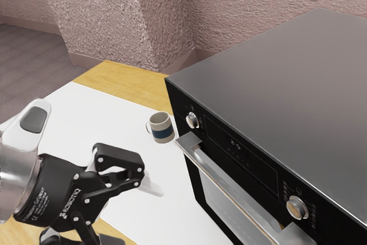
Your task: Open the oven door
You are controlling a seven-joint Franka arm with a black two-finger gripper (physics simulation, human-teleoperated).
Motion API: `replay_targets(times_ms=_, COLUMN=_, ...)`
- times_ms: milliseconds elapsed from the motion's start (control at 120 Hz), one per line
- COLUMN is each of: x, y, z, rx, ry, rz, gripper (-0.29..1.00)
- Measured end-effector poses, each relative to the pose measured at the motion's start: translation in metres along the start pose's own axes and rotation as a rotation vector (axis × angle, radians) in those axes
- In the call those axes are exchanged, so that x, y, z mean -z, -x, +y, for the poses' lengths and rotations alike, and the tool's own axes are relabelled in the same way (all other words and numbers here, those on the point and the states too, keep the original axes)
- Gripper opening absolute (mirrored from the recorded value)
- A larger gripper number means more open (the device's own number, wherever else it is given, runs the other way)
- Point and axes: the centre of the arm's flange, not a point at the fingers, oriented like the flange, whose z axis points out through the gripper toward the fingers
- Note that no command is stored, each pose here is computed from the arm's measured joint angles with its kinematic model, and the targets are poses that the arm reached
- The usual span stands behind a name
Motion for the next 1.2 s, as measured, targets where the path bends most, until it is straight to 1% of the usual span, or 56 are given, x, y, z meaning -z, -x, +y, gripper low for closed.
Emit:
replay_targets(times_ms=133, x=-0.006, y=0.007, z=0.004, rx=0.058, ry=0.021, rz=0.005, gripper=0.70)
replay_targets(times_ms=417, x=-0.031, y=0.002, z=0.015, rx=0.179, ry=0.035, rz=0.021, gripper=0.70)
replay_targets(times_ms=700, x=-0.063, y=-0.014, z=0.026, rx=0.270, ry=0.029, rz=0.034, gripper=0.70)
replay_targets(times_ms=992, x=-0.084, y=-0.036, z=0.030, rx=0.153, ry=-0.002, rz=0.074, gripper=0.70)
replay_targets(times_ms=1200, x=-0.096, y=-0.044, z=0.037, rx=0.053, ry=-0.024, rz=0.082, gripper=0.70)
